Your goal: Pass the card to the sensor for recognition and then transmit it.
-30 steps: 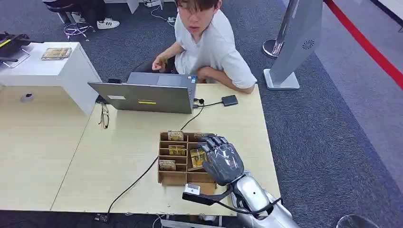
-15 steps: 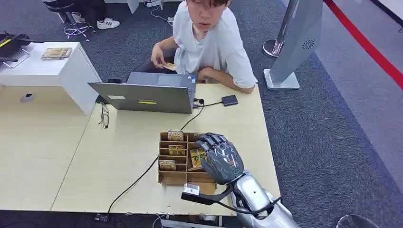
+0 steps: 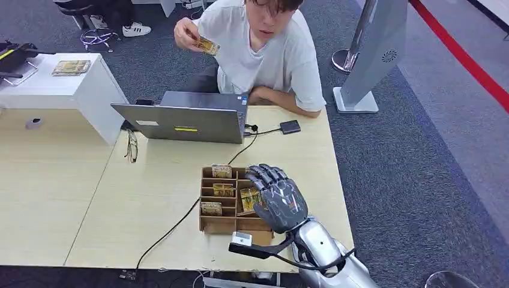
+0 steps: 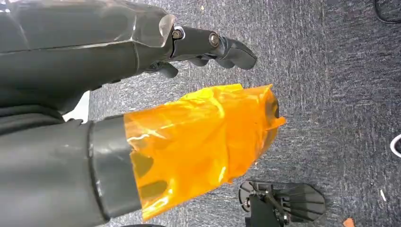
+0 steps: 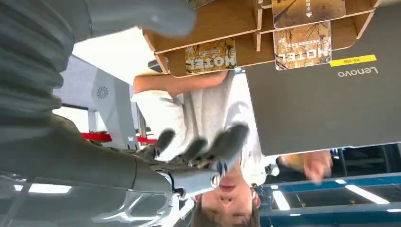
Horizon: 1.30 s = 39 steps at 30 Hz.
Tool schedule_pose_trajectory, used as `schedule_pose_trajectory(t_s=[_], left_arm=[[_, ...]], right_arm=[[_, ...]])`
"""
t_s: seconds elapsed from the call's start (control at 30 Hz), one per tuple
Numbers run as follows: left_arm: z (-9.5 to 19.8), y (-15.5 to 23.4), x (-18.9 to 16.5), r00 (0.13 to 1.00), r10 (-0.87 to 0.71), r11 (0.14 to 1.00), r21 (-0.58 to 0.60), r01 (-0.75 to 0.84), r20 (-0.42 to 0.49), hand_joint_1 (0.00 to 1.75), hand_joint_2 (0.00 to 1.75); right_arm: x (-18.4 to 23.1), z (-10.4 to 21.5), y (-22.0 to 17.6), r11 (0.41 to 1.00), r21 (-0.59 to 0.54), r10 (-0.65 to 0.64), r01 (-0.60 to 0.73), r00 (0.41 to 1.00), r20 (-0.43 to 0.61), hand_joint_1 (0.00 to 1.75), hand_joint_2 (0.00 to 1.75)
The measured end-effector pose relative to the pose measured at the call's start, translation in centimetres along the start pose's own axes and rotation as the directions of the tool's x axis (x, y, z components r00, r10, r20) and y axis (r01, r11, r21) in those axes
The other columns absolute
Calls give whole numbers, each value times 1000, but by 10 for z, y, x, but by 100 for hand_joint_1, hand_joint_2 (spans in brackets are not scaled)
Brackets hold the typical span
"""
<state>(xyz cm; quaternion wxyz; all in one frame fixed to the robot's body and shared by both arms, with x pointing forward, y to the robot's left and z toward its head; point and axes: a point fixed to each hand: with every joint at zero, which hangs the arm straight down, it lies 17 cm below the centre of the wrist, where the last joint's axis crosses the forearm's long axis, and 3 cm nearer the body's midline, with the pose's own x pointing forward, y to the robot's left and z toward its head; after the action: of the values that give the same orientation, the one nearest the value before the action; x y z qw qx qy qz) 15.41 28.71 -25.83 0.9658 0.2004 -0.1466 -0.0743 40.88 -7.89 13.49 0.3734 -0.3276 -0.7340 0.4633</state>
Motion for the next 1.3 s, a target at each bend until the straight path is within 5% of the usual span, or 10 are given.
schedule_pose_trajectory(t_s=[0.7,1.3], left_arm=[[-1,3,-6,999,35,999,7,-35,-9,0,0],[-1,4,-7,999,43,999,10,-43,-12,0,0]], right_arm=[[64,-5,-26,988,-24,-149,155,976,162,3,175],[72,-6,-30,985,-26,-166,173,970,178,17,175]])
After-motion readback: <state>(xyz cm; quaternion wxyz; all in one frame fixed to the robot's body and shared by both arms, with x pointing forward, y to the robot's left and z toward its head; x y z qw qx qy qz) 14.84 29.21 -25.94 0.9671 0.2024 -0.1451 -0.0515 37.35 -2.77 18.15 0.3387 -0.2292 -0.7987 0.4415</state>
